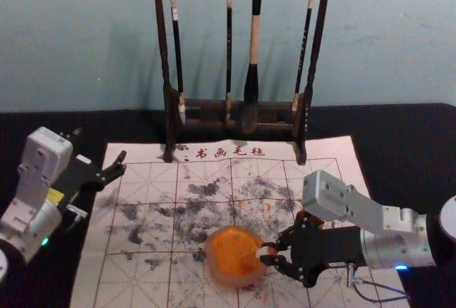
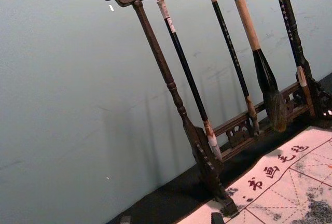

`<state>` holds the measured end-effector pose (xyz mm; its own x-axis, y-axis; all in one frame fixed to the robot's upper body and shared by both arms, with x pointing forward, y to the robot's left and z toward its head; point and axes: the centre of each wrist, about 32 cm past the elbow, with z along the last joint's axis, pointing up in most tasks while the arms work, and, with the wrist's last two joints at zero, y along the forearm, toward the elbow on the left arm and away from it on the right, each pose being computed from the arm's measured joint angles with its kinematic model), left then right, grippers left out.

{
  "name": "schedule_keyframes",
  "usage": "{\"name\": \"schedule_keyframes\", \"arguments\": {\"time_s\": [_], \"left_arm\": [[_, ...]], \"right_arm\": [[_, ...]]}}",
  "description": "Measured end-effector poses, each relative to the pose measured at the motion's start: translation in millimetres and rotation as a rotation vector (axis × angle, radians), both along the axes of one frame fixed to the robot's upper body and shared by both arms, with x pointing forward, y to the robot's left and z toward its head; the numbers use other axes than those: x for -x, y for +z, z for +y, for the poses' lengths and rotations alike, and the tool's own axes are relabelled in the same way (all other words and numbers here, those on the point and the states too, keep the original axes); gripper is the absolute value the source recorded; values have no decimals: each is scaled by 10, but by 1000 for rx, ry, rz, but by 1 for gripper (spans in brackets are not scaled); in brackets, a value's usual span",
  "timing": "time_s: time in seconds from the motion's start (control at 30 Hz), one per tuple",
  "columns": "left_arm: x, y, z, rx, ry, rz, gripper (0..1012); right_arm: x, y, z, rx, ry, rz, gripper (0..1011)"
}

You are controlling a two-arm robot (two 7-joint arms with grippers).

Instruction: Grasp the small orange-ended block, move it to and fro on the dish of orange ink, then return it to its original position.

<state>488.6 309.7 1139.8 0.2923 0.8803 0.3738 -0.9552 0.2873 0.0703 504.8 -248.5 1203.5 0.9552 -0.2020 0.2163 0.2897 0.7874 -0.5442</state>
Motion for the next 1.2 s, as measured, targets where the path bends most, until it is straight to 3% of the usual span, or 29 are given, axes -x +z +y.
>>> {"name": "schedule_keyframes", "arguments": {"time_s": [0.7, 1.2], "left_arm": [[0, 0, 0, 0, 0, 0, 1001], [0, 0, 0, 0, 0, 0, 1001]], "right_arm": [[-109, -23, 174, 17, -4, -7, 100], [-149, 20, 105, 29, -51, -27, 100]]}}
